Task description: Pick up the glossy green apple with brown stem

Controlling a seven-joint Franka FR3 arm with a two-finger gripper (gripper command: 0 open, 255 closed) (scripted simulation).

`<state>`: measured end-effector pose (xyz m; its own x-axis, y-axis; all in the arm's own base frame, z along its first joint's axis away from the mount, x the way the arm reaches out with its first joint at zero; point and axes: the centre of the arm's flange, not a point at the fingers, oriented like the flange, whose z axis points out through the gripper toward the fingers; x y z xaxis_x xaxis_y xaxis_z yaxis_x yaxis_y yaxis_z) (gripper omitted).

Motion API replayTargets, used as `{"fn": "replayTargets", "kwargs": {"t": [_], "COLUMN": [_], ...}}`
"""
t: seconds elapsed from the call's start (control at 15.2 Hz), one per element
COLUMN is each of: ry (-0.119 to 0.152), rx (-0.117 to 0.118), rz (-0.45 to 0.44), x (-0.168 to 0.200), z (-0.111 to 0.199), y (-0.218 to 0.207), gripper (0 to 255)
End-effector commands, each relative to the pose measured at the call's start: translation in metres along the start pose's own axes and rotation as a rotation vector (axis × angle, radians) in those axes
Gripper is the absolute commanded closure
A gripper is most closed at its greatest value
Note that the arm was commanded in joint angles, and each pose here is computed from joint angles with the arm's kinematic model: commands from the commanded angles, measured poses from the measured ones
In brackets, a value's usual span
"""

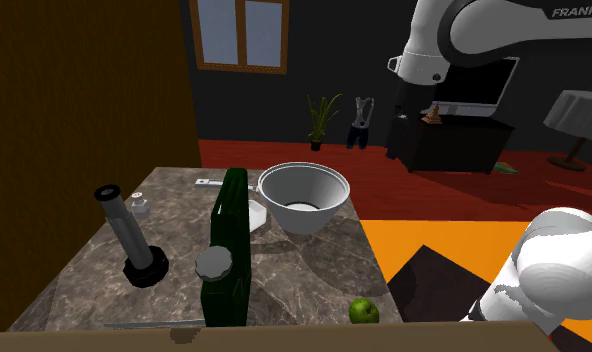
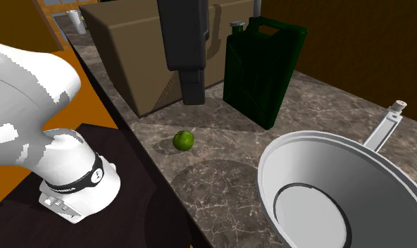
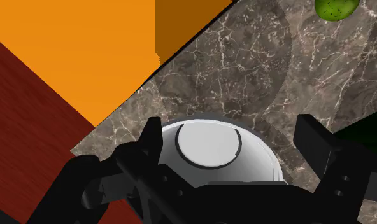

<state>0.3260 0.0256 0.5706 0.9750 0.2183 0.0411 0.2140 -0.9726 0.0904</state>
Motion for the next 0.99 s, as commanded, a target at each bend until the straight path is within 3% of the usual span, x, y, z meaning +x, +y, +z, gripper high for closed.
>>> {"fn": "replayTargets", "kwargs": {"t": [0.0, 0.92], "ry": [0.000, 0.016], "rx": [0.000, -0.191], "rz": [0.000, 0.138], "x": [0.000, -0.038], "z": [0.000, 0.132], "y": [0.000, -0.156], "gripper": [0, 0]}}
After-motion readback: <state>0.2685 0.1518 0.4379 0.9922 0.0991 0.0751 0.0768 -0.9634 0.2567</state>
